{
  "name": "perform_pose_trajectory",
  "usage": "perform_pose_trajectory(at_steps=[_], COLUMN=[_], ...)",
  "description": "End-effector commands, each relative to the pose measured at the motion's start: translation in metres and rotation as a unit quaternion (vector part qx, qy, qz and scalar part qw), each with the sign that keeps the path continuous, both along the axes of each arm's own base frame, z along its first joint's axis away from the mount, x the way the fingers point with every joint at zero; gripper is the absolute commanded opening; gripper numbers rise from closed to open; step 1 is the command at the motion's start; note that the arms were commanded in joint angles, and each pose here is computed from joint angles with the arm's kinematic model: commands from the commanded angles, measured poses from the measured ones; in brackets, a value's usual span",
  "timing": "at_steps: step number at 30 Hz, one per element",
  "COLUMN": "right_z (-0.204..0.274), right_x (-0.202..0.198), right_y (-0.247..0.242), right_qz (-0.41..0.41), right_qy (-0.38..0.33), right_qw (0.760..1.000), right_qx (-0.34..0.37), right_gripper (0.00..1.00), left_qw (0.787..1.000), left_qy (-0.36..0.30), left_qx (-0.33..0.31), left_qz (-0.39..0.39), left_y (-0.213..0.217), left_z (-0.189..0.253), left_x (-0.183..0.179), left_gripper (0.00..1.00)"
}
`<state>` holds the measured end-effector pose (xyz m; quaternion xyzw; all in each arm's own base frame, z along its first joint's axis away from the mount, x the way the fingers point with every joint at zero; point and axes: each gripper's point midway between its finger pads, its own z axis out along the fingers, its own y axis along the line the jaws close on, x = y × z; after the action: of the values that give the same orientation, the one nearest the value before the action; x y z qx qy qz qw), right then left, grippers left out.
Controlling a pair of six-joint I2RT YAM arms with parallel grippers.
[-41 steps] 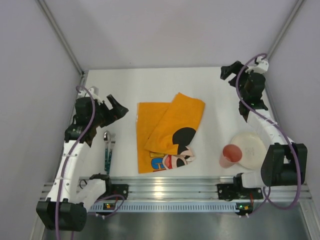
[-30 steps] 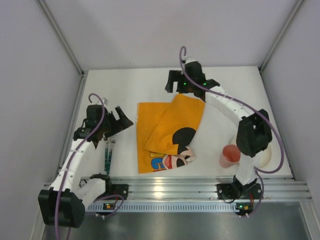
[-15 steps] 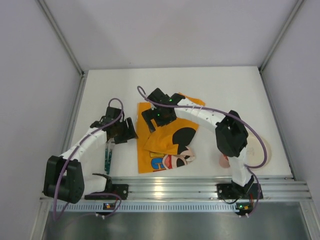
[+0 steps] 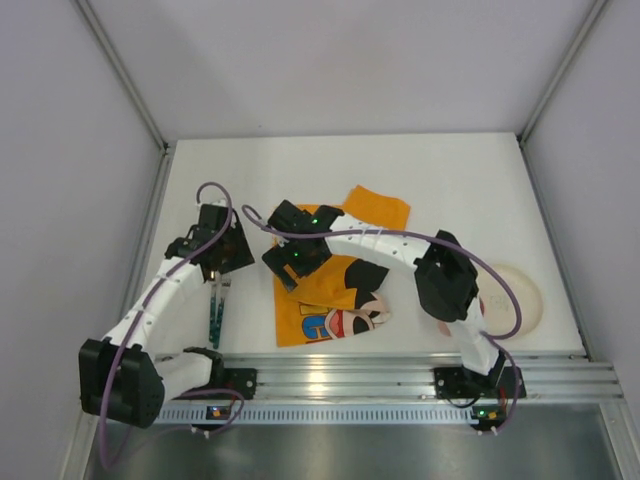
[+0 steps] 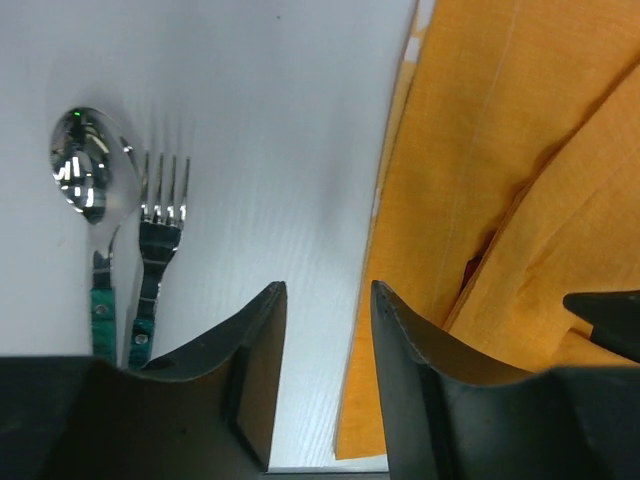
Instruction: Set the dinner table for one person
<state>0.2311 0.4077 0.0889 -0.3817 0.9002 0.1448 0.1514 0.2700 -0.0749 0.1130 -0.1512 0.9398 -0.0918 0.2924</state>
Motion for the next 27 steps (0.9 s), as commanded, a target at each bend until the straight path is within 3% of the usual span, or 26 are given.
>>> perform_pose_trajectory(at_steps=[1,11,17,21,23,24,27], right_z=[0.0,-0.027,-0.04,-0.036,-0.032,-0.028,-0.013], right_x=[-0.021,-0.027,-0.015,-0.01,-0.008,-0.007,0.0], right_y=[0.016,0.019,0.009,0.005,0.005,0.004,0.002], right_qz=[0.04,0.047,0.035,0.027,0.024,0.021,0.01], right_qy=[-0.01,-0.032,-0.074,-0.088,-0.092,-0.098,-0.117], right_qw=[0.999,0.996,0.99,0.989,0.988,0.988,0.987], right_qx=[-0.016,-0.068,-0.114,-0.119,-0.117,-0.115,-0.109], right_gripper=[0.88,0.78,0.63,0.47,0.33,0.21,0.01], left_qw=[0.999,0.998,0.998,0.998,0.998,0.999,0.999], left_qy=[-0.008,-0.025,-0.027,-0.026,-0.026,-0.027,-0.026], left_qx=[0.028,0.032,0.03,0.028,0.025,0.021,0.006], left_qz=[0.036,0.051,0.05,0.048,0.046,0.042,0.026], left_y=[0.02,0.039,0.039,0.038,0.037,0.035,0.027], left_z=[0.015,0.026,0.025,0.024,0.023,0.022,0.019], left_x=[0.0,-0.006,-0.008,-0.007,-0.007,-0.006,-0.003], left_gripper=[0.43,0.4,0.39,0.38,0.36,0.34,0.33])
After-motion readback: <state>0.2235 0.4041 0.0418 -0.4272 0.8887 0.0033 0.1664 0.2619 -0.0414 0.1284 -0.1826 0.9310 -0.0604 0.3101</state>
